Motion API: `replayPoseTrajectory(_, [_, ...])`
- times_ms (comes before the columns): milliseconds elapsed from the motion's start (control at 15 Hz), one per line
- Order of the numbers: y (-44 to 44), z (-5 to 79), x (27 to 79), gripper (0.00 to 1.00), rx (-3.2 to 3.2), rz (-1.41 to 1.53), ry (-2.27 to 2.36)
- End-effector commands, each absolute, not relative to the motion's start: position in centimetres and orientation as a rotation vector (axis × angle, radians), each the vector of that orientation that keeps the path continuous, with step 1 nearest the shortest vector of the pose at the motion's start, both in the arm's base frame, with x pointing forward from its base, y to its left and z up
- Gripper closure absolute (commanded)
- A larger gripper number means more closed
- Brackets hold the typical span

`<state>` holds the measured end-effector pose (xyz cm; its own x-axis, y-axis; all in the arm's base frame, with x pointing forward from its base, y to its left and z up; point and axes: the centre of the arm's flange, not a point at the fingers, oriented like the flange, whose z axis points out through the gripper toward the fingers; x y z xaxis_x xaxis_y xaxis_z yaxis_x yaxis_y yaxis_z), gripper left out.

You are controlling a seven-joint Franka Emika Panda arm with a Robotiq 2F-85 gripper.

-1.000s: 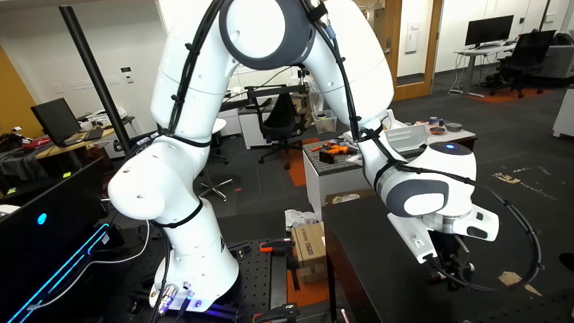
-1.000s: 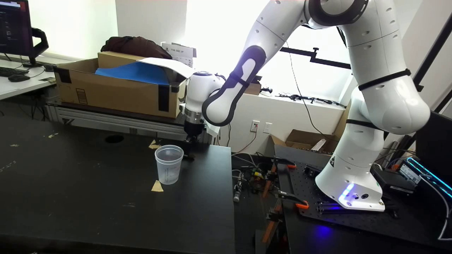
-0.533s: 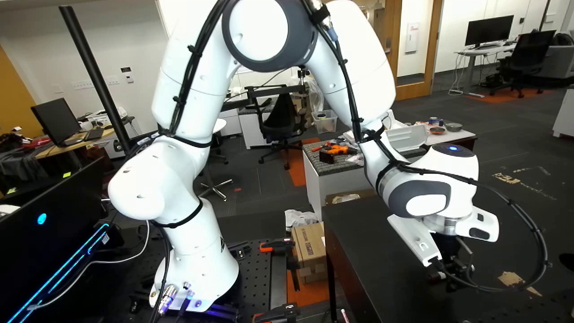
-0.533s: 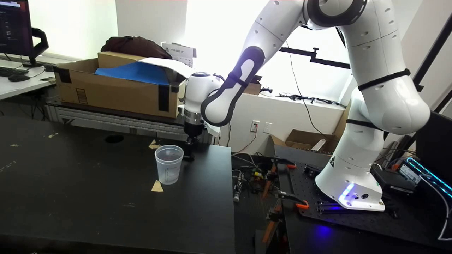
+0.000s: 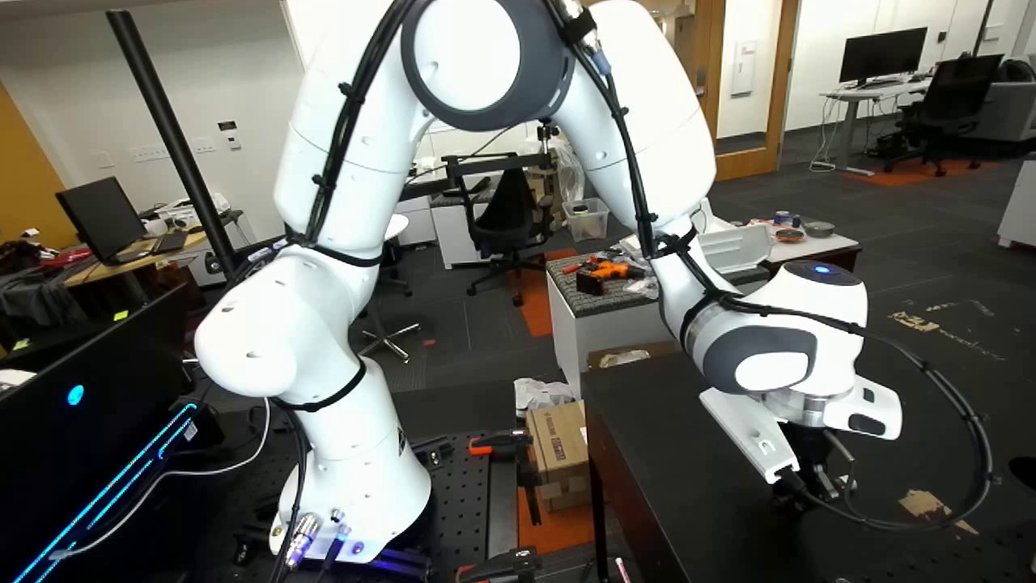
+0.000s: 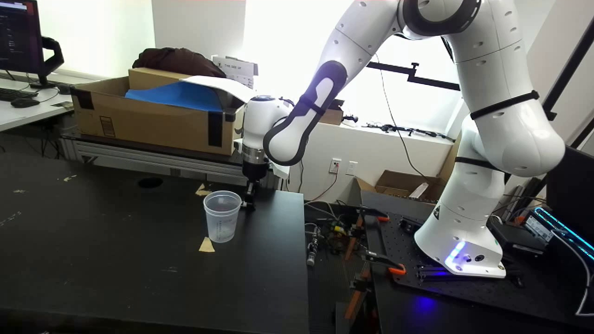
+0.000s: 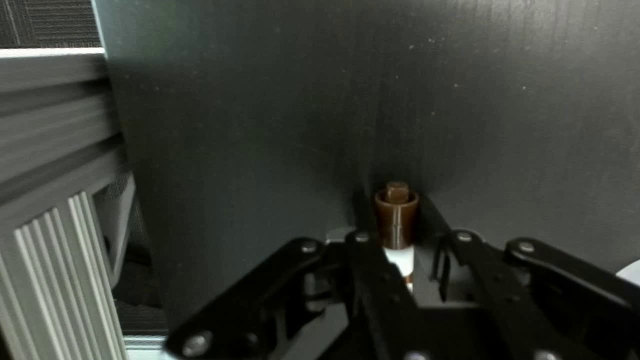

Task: Put the black marker in the cup

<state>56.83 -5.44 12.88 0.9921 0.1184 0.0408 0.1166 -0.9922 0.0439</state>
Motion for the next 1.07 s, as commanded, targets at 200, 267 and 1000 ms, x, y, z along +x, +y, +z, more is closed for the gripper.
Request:
replayPoseTrajectory(200, [-6.2,13.4,57.5,0.95,3.094,0.045,0.199])
replayPoseTrajectory(267, [-6.2,13.7,57.4,0.95,3.091,0.052,0.188])
replayPoseTrajectory(1000, [-5.3,22.6,54.7,0.95,3.027,0.264,0.118])
